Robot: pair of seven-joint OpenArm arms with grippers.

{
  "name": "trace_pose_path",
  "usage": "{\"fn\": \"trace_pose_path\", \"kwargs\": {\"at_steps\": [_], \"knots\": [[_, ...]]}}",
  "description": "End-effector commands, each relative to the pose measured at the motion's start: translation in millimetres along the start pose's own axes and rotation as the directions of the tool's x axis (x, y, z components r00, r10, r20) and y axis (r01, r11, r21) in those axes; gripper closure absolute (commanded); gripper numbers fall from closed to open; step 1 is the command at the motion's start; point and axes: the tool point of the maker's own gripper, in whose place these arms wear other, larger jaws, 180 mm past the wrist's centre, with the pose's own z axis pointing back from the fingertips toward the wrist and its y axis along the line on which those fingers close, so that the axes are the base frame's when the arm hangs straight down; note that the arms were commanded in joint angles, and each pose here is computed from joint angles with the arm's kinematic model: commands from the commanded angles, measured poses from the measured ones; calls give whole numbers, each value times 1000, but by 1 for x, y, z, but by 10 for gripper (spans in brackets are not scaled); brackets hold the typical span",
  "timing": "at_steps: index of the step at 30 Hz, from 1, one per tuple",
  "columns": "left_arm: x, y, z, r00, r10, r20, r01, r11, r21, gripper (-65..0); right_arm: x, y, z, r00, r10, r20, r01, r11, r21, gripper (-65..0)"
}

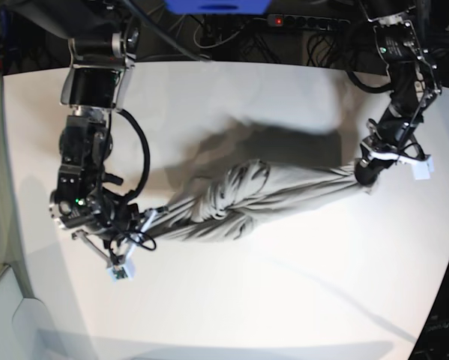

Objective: Layout the t-shirt on the table in an organized manner, then fold the t-shirt properly
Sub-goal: 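Pull the shirt end with the left gripper away from the right gripper, then release and regrasp the shirt with the right gripper nearer the bundle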

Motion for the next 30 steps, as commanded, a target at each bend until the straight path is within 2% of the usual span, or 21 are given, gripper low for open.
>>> {"fn": "trace_pose_path", "kwargs": {"at_steps": [1, 7, 14, 16, 19, 22, 25, 28, 30], "knots": [[22, 5, 5, 997, -17, 72, 16, 1000, 24, -4, 18, -29, 10, 999, 7, 46, -3, 996, -87, 0], [12, 11, 6, 999, -11, 48, 9, 999, 38, -4, 10, -49, 15, 998, -44, 43, 49, 992, -120, 0], [4, 5, 4, 999, 10, 40, -11, 1000, 25, -4, 1, -42, 24, 999, -30, 14, 31, 992, -121, -1], [4, 6, 3, 999, 13, 39, -14, 1000, 26, -4, 9, -23, 27, 1000, 8, 5, -8, 995, -96, -2], [3, 6, 4, 999, 12, 38, -13, 1000, 28, -4, 26, 12, 35, 991, 132, 7, -131, 989, -63, -42], [3, 7, 4, 999, 11, 37, -12, 999, 30, -4, 42, 66, 39, 952, 302, 43, -303, 953, 4, -116], [2, 7, 4, 999, 10, 35, -11, 999, 32, -4, 42, 118, 39, 894, 443, 72, -447, 891, 77, -203], [2, 7, 4, 999, 11, 35, -12, 999, 31, -4, 42, 155, 41, 850, 515, 110, -526, 841, 127, -285], [2, 7, 4, 999, 8, 35, -9, 999, 33, -4, 47, 168, 43, 832, 539, 132, -554, 821, 138, -328]]}}
